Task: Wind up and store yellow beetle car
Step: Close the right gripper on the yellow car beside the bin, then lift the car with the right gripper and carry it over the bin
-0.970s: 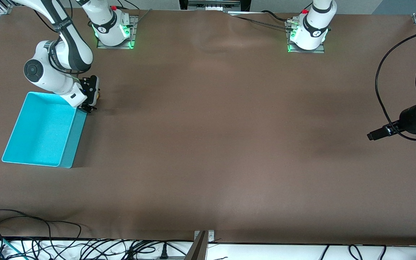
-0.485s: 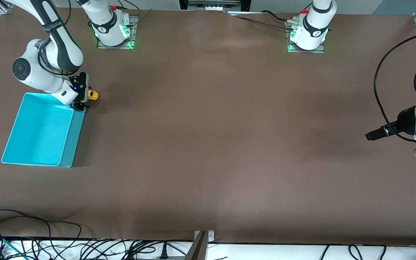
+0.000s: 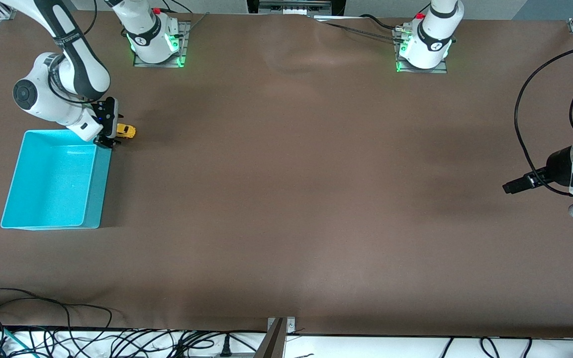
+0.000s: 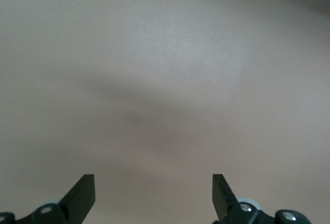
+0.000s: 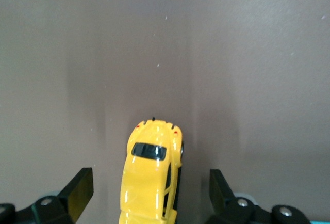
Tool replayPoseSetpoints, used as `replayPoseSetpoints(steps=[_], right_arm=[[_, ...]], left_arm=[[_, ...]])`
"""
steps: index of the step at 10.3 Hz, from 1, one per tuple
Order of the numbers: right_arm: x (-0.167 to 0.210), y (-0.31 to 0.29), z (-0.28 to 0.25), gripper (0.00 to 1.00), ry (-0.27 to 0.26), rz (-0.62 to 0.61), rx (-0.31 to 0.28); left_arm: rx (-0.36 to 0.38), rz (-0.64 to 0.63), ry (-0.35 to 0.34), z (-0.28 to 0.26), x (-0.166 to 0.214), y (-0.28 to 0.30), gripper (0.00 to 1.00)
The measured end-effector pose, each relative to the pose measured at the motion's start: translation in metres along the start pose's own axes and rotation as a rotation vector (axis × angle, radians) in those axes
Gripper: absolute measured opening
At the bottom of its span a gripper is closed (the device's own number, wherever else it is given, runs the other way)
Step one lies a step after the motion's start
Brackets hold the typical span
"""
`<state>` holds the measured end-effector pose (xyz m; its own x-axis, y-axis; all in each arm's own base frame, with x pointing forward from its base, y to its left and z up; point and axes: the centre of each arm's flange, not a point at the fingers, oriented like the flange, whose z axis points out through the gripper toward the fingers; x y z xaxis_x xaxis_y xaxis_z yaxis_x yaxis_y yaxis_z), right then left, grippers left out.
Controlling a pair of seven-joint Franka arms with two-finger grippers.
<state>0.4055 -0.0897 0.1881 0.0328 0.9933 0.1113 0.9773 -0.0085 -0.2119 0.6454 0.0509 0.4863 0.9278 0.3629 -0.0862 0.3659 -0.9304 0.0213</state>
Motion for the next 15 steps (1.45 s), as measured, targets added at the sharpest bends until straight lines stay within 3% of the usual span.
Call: replayPoseSetpoints(steps=[3,6,7,11,15], right_arm=[[-0.003,0.001,0.007,1.00,0.008,-0.027,-0.004],[-0.003,0.002,0.010,0.54,0.009,-0.042,-0.009],[-0.003,0.003,0.007,0.48,0.006,-0.064,-0.015],[0.008,0.016,-0.018,0.48,-0.017,-0.132,-0.043],[0.019,0.032,-0.081,0.47,-0.033,-0.135,0.017]], left_arm=[[0.001,0.000,-0.002,0.001,0.000,0.000,1.00],[0.001,0.000,-0.002,0.001,0.000,0.000,1.00],[0.001,0.000,-0.002,0.001,0.000,0.000,1.00],[0.001,0.001,-0.002,0.001,0.000,0.001,1.00],[0.001,0.001,-0.002,0.001,0.000,0.001,1.00]])
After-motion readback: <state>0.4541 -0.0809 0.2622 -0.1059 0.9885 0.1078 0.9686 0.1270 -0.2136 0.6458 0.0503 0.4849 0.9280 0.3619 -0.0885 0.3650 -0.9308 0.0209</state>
